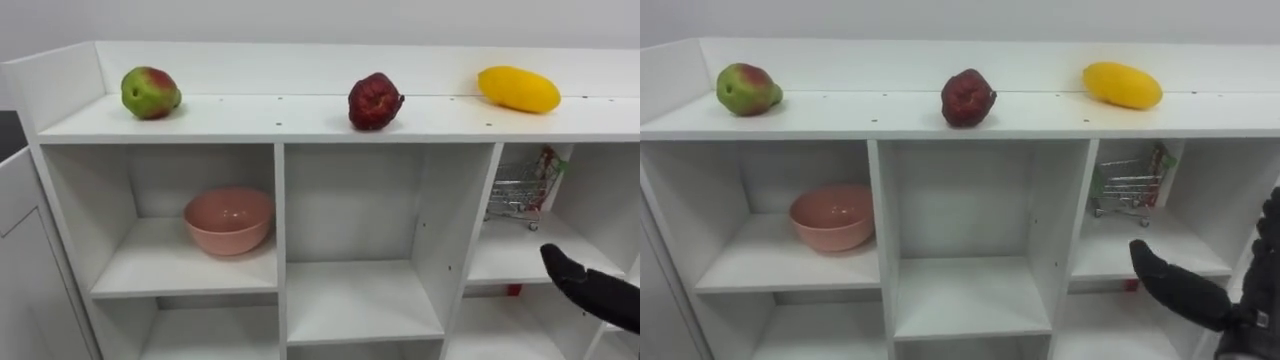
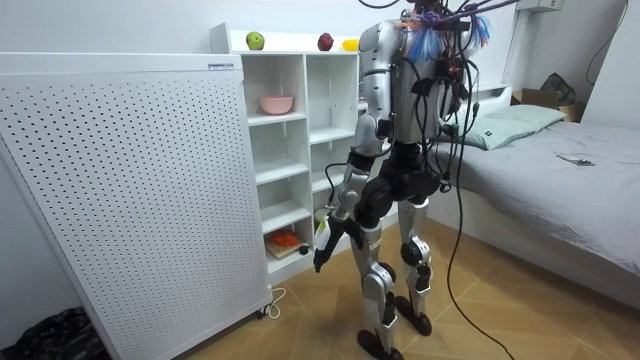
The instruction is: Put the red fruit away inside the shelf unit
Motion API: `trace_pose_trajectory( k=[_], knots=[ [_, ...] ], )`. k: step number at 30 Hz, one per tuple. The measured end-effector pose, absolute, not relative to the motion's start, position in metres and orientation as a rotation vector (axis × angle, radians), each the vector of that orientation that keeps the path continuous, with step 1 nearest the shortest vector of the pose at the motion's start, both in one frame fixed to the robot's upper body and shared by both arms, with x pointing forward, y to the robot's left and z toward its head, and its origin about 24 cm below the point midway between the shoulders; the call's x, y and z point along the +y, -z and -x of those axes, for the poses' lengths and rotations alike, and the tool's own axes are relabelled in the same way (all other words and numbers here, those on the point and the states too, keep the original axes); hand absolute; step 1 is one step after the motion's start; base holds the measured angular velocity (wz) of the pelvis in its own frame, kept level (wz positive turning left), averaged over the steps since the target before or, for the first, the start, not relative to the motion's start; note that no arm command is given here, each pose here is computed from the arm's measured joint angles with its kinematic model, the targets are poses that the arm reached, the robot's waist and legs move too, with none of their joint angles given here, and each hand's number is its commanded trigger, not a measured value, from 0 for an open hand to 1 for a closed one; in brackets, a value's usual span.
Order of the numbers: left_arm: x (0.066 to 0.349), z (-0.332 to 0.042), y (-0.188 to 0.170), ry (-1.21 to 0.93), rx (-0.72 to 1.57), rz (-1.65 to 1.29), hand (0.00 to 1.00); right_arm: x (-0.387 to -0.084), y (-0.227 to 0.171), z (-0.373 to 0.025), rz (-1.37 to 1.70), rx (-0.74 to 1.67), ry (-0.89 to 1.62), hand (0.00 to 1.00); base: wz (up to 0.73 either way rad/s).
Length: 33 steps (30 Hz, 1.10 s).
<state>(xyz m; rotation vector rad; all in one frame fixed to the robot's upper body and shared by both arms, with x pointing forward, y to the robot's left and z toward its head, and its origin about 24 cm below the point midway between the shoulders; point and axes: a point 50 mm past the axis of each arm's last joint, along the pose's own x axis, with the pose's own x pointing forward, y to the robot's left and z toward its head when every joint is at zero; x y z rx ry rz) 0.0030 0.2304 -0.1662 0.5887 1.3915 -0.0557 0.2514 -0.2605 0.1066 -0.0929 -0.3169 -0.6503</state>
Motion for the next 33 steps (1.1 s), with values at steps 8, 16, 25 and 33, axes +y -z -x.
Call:
trace_pose_trajectory(
  k=[8,16,25,33],
  knots=[
    [0.232,-0.011,0.166,0.069,1.374,-0.603,0.00,-0.238,-0.142,-0.276,0.044,-0.451,0.554,0.00,0.02],
    [0.230,-0.013,0.166,0.109,1.373,-0.600,0.00,-0.218,-0.175,-0.292,0.030,-0.557,0.410,0.00,0.07],
    [0.230,-0.026,0.166,0.098,1.367,-0.610,0.00,-0.207,-0.200,-0.304,-0.005,-0.618,0.356,0.00,0.07],
    [0.233,-0.030,0.165,0.091,1.352,-0.619,0.00,-0.217,-0.213,-0.314,-0.030,-0.604,0.329,0.00,0.06]
  ],
)
